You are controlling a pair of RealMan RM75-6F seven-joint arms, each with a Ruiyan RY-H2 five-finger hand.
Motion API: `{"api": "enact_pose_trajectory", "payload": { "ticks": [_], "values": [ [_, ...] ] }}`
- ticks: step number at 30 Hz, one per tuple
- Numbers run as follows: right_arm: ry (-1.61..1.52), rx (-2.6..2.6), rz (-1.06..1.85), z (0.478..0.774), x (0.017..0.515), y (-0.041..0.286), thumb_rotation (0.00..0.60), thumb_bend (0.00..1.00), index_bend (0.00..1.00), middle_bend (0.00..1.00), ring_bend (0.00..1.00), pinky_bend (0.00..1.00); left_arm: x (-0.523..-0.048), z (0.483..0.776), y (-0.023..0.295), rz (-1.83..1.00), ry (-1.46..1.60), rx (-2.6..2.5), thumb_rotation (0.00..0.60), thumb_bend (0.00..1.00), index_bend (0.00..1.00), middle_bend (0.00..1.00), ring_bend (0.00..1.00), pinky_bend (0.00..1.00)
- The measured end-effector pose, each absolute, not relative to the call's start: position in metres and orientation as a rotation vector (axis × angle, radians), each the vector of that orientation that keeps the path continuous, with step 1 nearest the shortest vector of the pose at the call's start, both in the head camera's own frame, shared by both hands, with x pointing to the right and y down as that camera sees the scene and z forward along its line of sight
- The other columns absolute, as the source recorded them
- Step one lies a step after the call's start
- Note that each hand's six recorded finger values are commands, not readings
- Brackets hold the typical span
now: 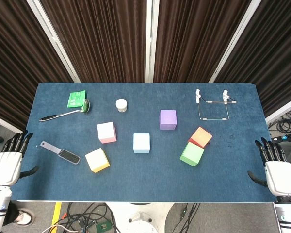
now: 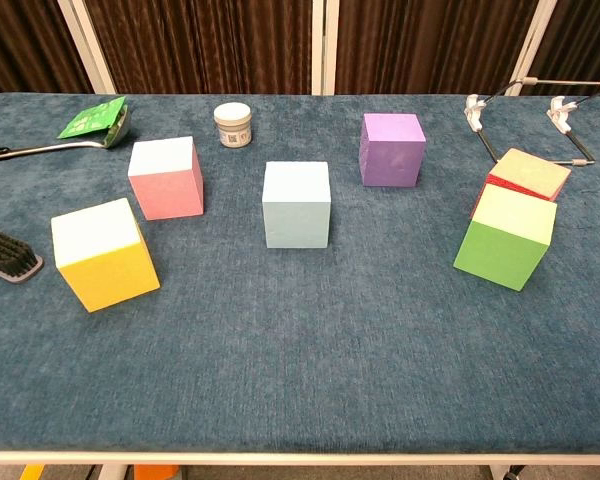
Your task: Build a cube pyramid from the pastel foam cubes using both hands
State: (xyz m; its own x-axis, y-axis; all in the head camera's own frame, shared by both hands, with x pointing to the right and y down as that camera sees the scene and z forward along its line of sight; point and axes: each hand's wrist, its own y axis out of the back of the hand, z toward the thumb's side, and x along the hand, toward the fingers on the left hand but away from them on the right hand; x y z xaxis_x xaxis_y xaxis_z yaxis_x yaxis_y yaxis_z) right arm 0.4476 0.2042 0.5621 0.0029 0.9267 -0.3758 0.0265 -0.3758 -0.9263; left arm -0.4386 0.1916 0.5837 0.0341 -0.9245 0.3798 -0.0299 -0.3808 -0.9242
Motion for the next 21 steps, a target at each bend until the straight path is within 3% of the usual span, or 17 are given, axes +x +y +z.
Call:
{"api": "enact_pose_trajectory", "payload": {
  "ticks": [21],
  "values": [
    [-0.956,-1.531,1.48,0.566,0.437,0.198,0.6,0.11,0.0,0.01,0.0,0.0,-0.438,0.584,0.195,-1.447,0.996,-1.554,0.6,0.0,0.05,0.03,0.02,0.14]
  ]
}}
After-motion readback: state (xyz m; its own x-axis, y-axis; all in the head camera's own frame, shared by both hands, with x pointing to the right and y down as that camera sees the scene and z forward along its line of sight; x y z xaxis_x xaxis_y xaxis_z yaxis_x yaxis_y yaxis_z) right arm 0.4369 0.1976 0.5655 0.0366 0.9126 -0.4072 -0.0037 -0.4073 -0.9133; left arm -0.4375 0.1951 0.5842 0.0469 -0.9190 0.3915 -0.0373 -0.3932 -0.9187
